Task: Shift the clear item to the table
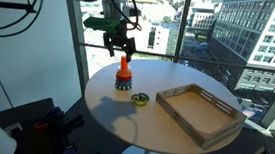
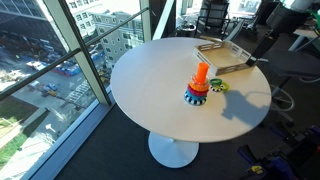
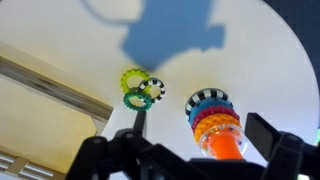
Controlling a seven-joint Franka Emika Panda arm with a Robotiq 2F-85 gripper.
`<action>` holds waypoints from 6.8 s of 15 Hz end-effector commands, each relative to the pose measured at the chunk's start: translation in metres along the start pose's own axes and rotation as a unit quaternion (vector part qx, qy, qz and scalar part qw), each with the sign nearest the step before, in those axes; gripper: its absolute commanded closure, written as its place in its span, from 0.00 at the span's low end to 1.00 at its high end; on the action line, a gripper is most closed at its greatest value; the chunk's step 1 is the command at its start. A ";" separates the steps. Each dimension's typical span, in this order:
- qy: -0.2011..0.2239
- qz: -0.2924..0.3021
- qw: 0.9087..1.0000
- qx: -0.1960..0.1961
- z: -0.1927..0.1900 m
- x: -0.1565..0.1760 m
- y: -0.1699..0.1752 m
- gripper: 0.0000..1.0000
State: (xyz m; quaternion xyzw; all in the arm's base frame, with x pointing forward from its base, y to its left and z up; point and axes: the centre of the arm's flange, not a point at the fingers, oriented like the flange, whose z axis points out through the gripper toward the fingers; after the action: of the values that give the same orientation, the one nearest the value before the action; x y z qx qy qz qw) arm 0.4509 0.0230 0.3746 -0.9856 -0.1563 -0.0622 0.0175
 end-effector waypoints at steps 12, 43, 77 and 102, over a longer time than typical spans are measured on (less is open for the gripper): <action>0.009 -0.064 0.998 0.016 0.067 0.062 -0.050 0.00; 0.023 -0.072 0.997 -0.001 0.144 0.113 -0.086 0.00; 0.099 0.003 0.994 -0.042 0.012 0.070 -0.045 0.32; -0.033 0.080 0.995 -0.044 0.157 0.089 0.042 0.32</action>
State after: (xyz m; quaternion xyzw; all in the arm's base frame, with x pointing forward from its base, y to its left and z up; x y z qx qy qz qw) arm 0.5410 0.0162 0.2341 -0.9959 -0.0807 -0.0372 -0.0182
